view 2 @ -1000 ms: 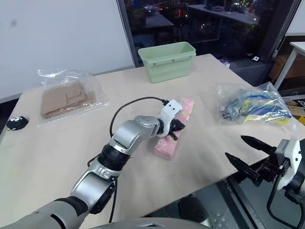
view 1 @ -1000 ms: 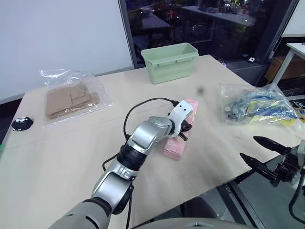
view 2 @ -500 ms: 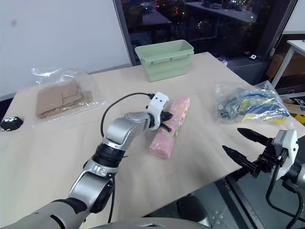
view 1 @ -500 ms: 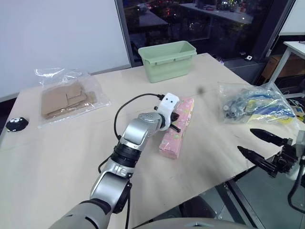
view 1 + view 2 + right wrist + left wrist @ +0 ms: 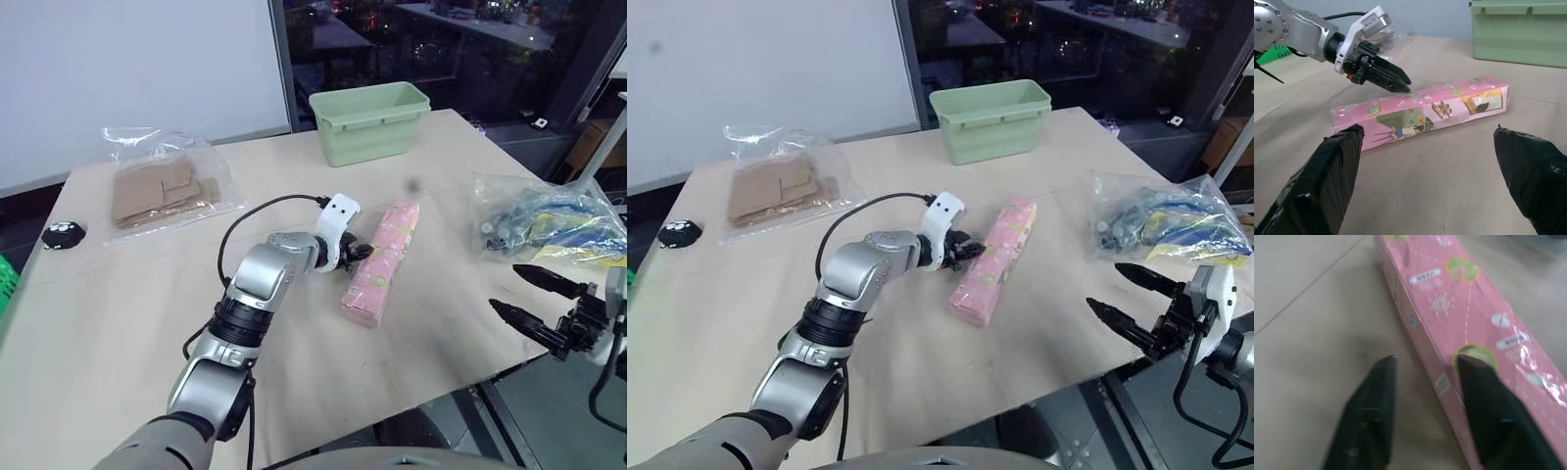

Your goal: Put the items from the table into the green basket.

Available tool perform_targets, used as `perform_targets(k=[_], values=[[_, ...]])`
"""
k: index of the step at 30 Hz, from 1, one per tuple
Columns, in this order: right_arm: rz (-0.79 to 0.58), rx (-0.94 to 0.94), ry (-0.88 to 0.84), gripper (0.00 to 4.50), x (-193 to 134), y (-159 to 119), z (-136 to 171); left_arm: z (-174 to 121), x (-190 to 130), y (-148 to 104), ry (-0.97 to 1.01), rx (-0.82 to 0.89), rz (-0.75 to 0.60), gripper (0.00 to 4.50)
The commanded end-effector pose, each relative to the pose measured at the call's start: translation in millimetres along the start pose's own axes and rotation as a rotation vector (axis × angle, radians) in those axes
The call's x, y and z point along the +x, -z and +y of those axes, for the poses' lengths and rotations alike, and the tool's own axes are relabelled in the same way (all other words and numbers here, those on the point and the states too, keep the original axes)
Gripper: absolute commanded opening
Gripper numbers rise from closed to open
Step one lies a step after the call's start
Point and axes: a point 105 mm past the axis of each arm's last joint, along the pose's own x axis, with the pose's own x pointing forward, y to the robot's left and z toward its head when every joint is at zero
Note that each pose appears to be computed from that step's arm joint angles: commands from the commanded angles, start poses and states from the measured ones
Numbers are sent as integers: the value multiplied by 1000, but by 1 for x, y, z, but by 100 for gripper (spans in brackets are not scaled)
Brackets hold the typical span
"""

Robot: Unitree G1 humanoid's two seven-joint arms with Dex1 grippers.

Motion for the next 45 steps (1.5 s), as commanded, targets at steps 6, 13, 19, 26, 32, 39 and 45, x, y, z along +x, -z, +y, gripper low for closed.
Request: perform_targets(k=[6,13,19,26,32,39,45], values=[[-34,-43,-2,450,2,-9,6,-24,2,-24,75,36,4,443],[-52,-36,10,450,5,-7,10,-30,15,2,72,-58,138,443],[-56,-35,16,450,7,-6,10,-41,18,11,93,-48,173,443],[-60,-40,9,450,10,-8,9,-41,22,17,70,17,205,443],[-61,-40,6,450,9,-7,10,-40,27,29,54,8,232,443],[-60,-40,4,450,9,-6,9,-38,34,52,49,-6,278,443],[-58,-40,2,450,11,-7,10,-39,35,55,52,-29,275,369]])
